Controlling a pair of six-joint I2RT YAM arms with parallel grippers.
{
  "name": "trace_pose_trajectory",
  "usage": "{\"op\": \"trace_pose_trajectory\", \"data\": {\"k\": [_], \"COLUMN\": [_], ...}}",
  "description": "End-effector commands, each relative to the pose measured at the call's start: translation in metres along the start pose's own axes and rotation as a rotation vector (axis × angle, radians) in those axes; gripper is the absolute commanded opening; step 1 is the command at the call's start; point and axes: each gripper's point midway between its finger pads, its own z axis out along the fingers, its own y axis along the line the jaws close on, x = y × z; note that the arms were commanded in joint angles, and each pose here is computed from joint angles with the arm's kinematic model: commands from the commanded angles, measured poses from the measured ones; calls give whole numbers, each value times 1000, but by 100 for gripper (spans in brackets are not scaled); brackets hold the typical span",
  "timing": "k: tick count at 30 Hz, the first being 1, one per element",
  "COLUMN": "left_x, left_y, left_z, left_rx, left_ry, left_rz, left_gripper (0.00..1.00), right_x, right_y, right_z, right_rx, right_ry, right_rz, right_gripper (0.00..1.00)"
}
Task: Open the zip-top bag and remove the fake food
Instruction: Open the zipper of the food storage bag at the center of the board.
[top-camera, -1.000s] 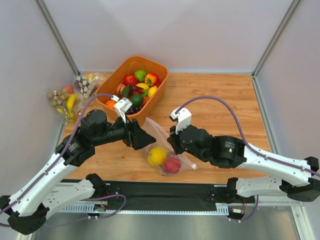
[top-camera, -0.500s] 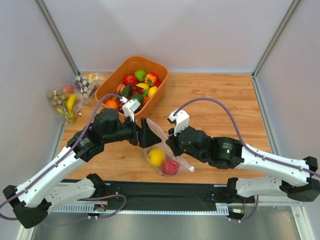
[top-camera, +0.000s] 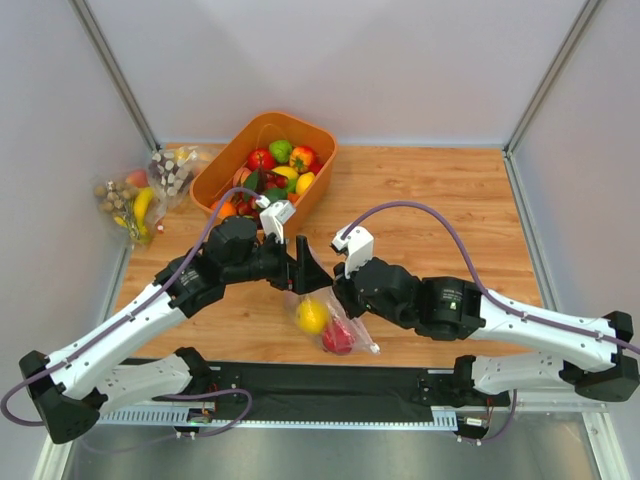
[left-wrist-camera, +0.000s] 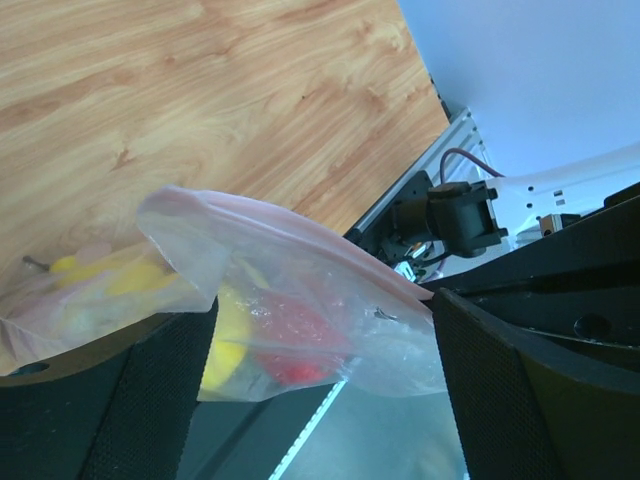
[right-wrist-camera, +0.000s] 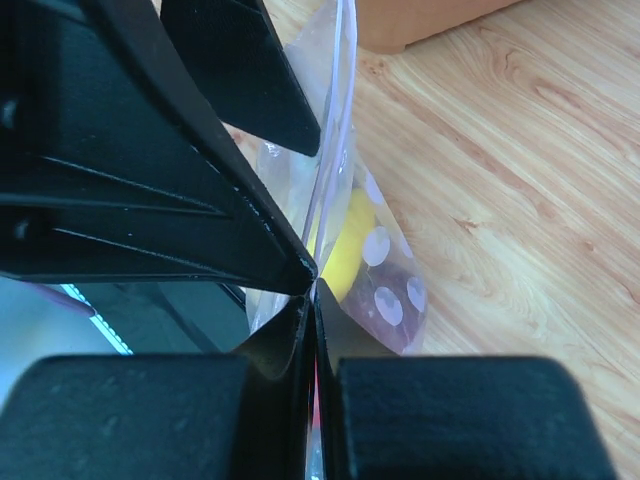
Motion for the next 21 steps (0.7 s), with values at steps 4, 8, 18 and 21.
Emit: {"op": "trace_pose_trajectory", "data": {"k": [4,8,18,21], "left_x": [0,2,4,4], "left_y": [-4,-3,-1,-1], "left_z": [5,5,6,5], "left_rx": [11,14,13,19], "left_ry": [-14,-13,-12,-21], "left_rz": [9,4,-1,0], "left_gripper": [73,55,1,0], "right_x": [-4,-4,-2,-1], "right_y": [3,3,0,-2], "right_z": [-3,-4,-8,-10], "right_rx": [-15,-18,-12,-8], "right_ry": [-26,-28,-38,-45], "right_rz": [-9,-7,7,13], "right_gripper": [0,0,0,0]}}
